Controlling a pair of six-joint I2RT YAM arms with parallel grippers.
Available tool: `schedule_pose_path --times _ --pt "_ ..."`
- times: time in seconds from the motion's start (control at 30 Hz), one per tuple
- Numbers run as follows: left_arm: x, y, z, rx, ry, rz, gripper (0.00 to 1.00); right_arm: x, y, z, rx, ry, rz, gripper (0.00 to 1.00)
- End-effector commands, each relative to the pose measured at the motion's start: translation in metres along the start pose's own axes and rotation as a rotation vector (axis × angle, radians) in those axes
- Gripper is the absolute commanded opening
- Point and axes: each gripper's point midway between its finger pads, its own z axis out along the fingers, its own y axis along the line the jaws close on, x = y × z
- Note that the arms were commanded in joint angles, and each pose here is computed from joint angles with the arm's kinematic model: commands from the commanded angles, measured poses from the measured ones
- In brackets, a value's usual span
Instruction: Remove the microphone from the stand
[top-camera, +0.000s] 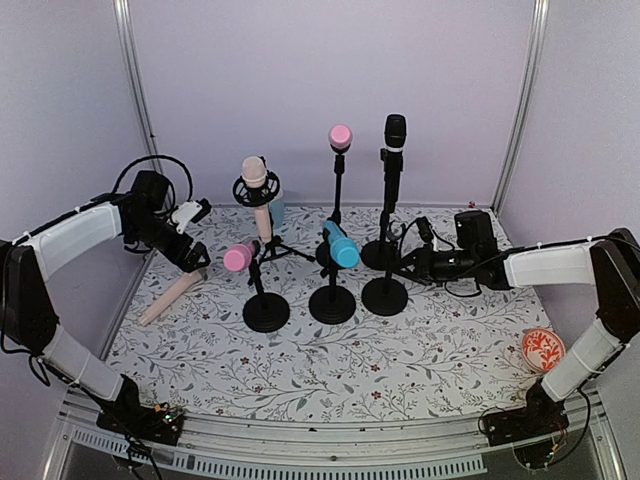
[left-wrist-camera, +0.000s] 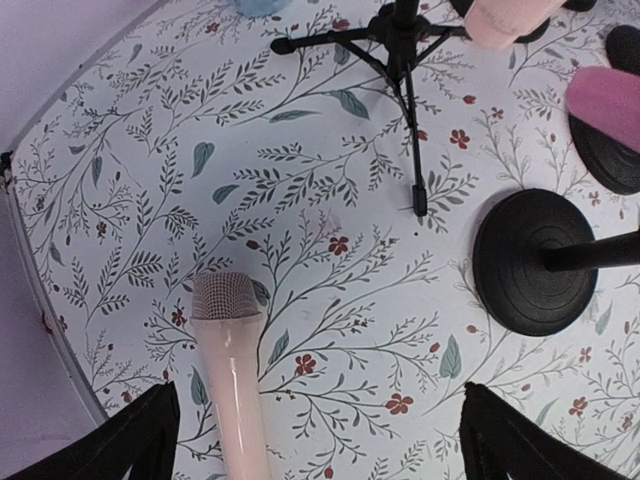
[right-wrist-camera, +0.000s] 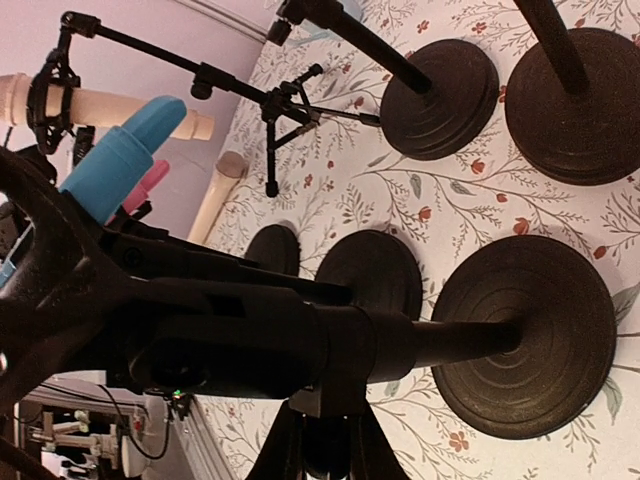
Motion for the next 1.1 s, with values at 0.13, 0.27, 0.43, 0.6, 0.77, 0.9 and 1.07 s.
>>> schedule_pose_path --times 0.13,0.27,0.43,0.6,0.77,0.9,1.07 --pt "-0.002 -0.001 -0.008 -0.019 -0.011 0.039 0.99 -0.007 -0.02 -0.015 0.259 -0.037 -0.167 0.5" --pt "0.0 -0.001 -0.008 -0.019 -0.008 0.042 0.99 -0.014 -0.017 -0.031 0.307 -0.098 -0.195 0.67" --pt "0.0 -0.001 -0.009 -0.02 -0.011 0.052 0.99 -0.028 0.02 -0.052 0.318 -0.245 -0.326 0.77" --pt "-0.001 0.0 -0.01 -0.022 -0.016 0.059 0.99 -0.03 0.054 -0.048 0.356 -0.329 -0.488 0.79" --pt "-0.001 0.0 -0.013 -0.023 -0.021 0.072 0.99 -0.038 0.059 -0.03 0.458 -0.334 -0.578 0.79" --pt "-0.003 -0.001 -0.017 -0.026 -0.033 0.077 0.99 -0.047 0.053 -0.018 0.554 -0.337 -0.608 0.76" --pt "-0.005 0.0 -0.02 -0.032 -0.043 0.081 0.99 -0.058 0.051 -0.009 0.61 -0.367 -0.634 0.67"
